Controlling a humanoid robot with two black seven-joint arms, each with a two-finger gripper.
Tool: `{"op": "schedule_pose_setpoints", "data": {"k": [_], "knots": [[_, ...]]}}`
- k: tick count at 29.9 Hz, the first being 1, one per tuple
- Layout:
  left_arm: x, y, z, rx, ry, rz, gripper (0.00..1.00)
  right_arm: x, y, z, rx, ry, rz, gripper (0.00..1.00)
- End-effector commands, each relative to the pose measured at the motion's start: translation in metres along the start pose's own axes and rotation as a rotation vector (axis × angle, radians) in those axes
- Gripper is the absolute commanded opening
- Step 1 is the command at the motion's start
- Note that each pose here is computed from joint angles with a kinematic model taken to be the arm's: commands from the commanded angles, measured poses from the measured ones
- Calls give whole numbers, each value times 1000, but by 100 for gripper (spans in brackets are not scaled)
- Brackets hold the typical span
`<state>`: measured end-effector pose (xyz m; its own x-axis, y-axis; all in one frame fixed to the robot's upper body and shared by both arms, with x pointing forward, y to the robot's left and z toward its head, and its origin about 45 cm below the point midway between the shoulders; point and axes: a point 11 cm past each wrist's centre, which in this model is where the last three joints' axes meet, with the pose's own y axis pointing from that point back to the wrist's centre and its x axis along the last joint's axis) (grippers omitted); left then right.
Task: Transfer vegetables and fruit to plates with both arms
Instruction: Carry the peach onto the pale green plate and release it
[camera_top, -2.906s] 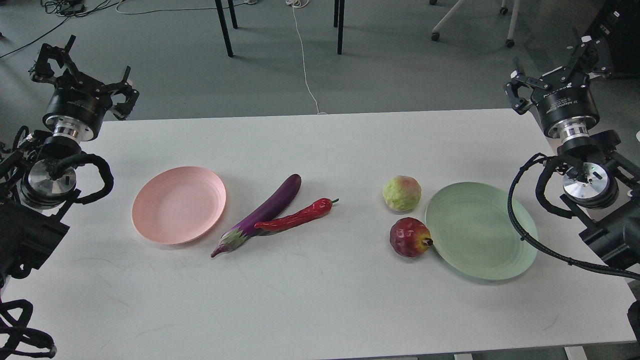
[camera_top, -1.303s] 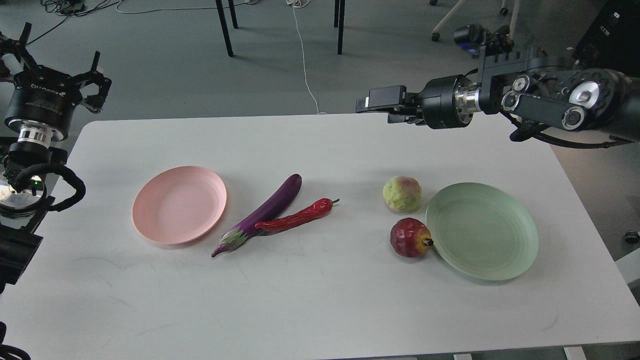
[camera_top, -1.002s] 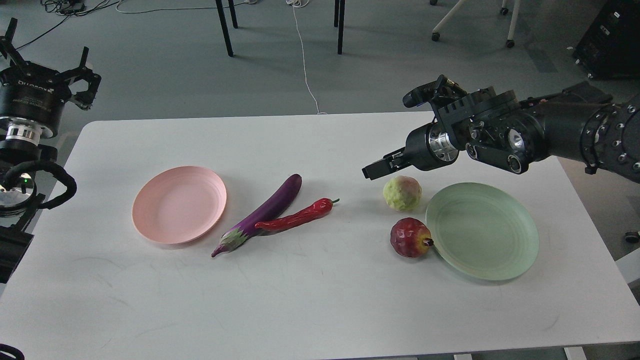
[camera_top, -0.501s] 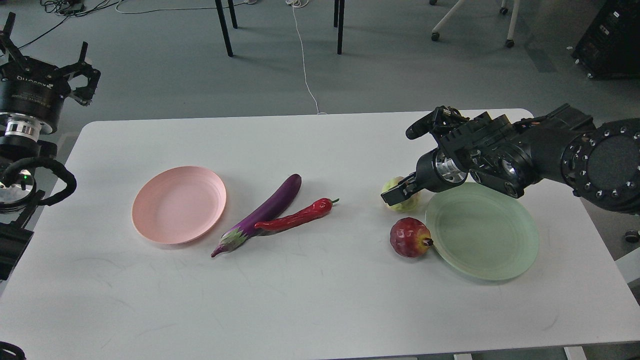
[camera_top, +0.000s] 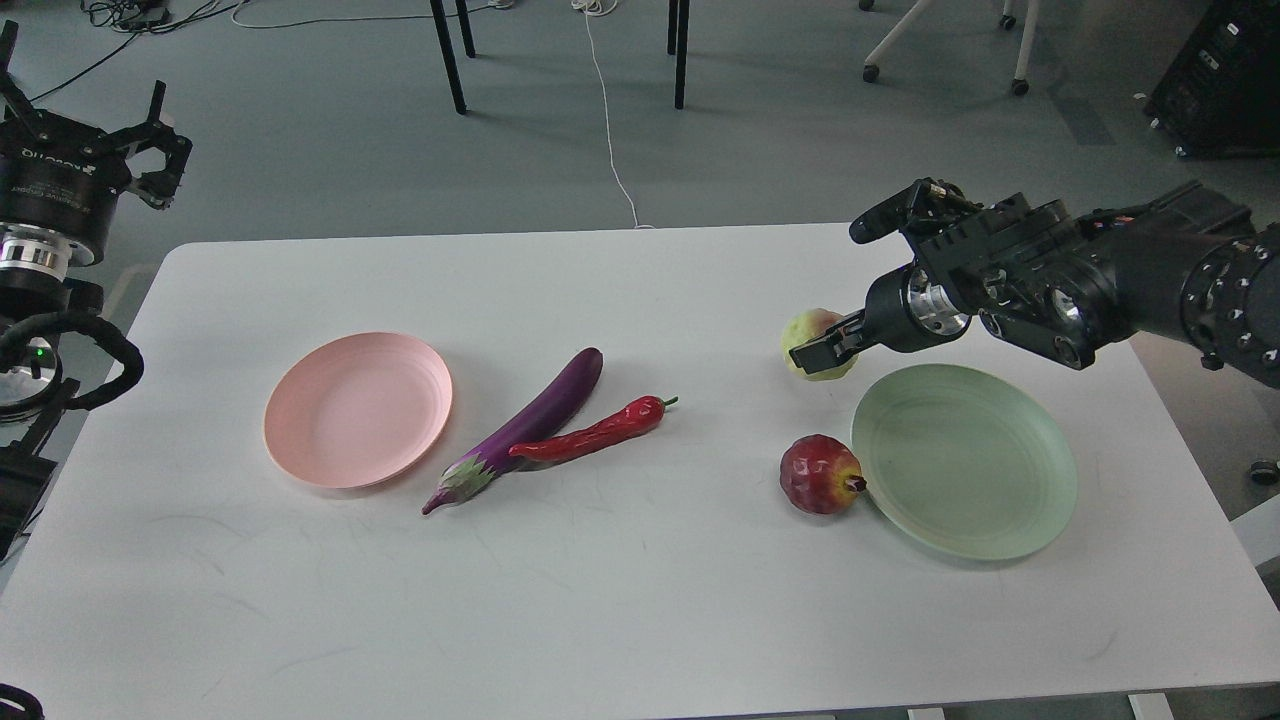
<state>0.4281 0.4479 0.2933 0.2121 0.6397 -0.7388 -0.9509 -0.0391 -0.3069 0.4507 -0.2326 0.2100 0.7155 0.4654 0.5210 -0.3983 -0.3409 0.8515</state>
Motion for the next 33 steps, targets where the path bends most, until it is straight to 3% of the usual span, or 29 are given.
{"op": "schedule_pose_setpoints", "data": {"k": [1, 12, 22, 29, 33], "knots": [[0, 0, 2, -1, -5, 0, 98, -5, 31, 14, 7, -57, 17, 52], [2, 1, 3, 5, -16, 3, 98, -117, 69, 85, -95, -78, -77, 61], [1, 1, 0, 17, -20, 1, 98, -127, 64, 87, -86, -94, -10, 94], [1, 1, 3, 16, -28, -1, 98, -142, 66, 95, -93, -155, 14, 98], [0, -1, 6, 9, -29, -4, 98, -114, 70, 89, -66, -178, 108, 98]]}}
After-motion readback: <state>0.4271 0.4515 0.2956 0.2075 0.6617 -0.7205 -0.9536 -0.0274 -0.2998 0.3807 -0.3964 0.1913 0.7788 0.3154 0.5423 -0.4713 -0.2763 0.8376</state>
